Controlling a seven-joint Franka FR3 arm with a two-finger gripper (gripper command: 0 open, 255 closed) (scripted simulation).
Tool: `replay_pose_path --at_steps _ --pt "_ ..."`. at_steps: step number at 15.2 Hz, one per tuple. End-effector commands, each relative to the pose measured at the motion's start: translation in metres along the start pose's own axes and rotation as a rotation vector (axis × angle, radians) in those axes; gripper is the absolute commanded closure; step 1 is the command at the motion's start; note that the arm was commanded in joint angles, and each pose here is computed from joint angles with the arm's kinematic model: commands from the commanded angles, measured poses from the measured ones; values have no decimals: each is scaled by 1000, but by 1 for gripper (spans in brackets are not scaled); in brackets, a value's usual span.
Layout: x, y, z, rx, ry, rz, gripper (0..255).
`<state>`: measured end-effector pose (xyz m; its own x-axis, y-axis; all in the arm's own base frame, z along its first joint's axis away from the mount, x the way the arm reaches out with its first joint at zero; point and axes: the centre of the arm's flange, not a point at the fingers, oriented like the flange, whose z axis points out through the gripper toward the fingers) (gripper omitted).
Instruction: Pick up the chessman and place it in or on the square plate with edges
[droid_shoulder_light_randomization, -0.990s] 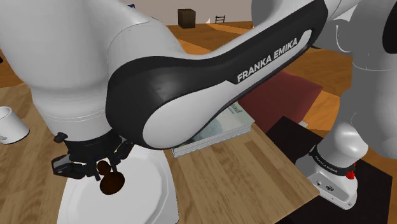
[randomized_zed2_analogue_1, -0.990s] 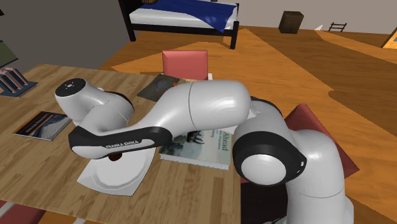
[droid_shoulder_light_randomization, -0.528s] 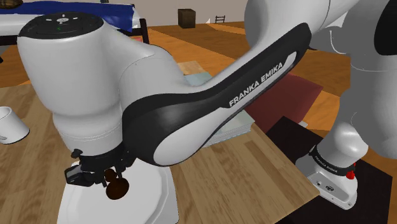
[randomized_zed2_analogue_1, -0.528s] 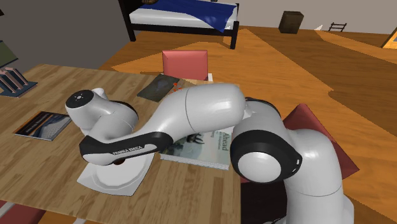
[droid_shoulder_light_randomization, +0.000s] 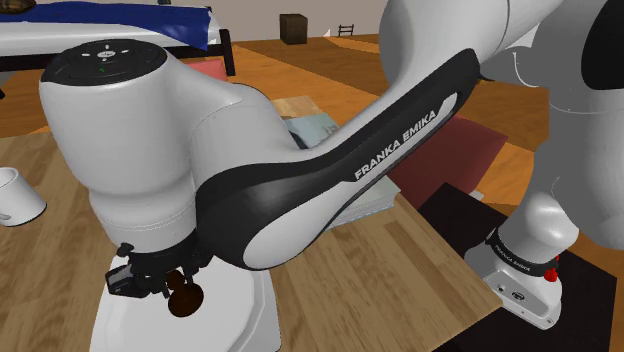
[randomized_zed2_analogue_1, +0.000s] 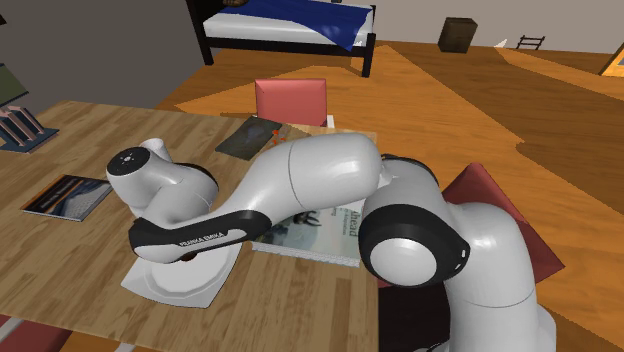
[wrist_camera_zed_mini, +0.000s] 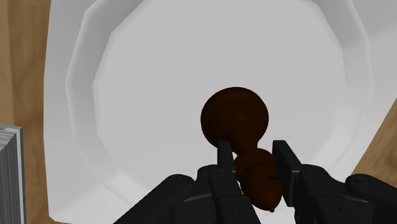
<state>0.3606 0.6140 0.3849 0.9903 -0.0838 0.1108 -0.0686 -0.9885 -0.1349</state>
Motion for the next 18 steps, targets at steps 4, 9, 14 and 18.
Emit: replay_pose_path --at_steps 4,9,14,18 --pt "0 0 0 0 0 0 0" --pt "0 0 -26 0 0 0 0" --pt "0 0 -50 0 0 0 0" --pt "0 0 -50 0 0 0 0"
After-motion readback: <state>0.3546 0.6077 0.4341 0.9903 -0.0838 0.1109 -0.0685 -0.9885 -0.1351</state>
